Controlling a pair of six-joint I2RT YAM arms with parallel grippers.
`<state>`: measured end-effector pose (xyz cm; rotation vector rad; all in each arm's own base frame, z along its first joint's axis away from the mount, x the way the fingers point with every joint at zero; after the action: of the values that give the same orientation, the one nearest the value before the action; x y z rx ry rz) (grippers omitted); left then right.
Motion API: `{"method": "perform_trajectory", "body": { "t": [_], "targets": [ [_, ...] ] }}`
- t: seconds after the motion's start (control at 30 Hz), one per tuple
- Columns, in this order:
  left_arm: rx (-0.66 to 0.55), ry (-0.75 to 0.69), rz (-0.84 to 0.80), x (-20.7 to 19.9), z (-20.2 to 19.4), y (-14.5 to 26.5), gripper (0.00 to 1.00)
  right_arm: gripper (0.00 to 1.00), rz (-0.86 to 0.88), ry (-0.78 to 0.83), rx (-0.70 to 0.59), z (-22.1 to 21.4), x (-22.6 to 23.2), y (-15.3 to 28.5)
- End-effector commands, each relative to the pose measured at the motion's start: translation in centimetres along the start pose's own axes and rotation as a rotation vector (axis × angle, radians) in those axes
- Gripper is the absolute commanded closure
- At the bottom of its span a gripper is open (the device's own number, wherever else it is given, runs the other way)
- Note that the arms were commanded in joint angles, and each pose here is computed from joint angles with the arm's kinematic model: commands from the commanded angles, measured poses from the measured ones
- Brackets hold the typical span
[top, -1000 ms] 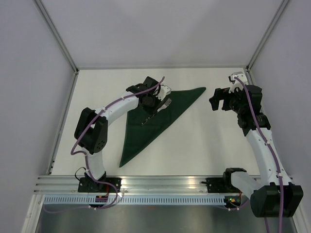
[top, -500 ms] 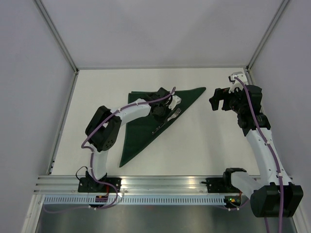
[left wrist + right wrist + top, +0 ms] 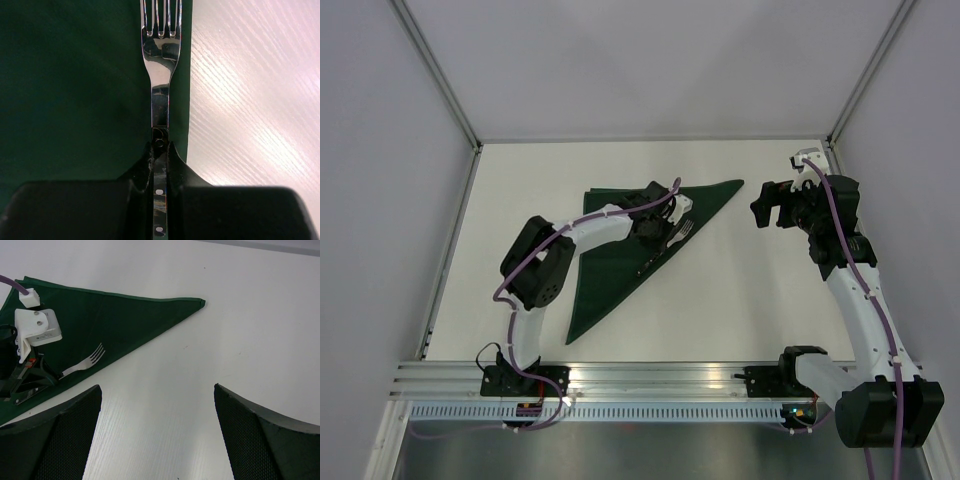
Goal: Fold the napkin, place the utensils inside, and roll it up
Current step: Place the utensil onto the napkin
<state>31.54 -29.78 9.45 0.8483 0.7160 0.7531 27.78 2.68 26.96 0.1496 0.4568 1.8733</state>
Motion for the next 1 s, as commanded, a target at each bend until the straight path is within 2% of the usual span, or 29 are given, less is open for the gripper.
{"method": "perform_trajectory", "body": {
  "t": [0.0,0.4,0.63,0.97],
  "targets": [
    [-0.015,0.03,-0.014,-0.18,0.28,-0.76,0.98,0.02,-0.013,0.003,-0.013,0.29,-0.23,-0.23],
    [0.019,0.026,-0.024,-0.16,-0.54,-1.5,0.98,0.02,-0.009,0.004,-0.012,0.31,-0.18,-0.3],
    [0.012,0.014,-0.016,-0.26,-0.33,-1.15,0.91,0.02,-0.008,0.005,-0.009,0.22,-0.19,-0.39],
    [0.009,-0.015,-0.015,-0.65,-0.25,-0.8,0.92,0.02,-0.009,0.005,-0.008,0.19,-0.2,-0.39]
  ]
}}
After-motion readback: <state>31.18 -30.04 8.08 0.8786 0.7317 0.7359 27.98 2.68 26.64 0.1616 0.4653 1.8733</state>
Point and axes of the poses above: each gripper's point midway between its finger pads, its own y axis back along the fingers, its own x axis along the line the jaws close on, z = x × y, the point moved 7 cm from there along y, back along the fingers, and after that the axes turned 13 degrees about y, right-handed, at the moved point
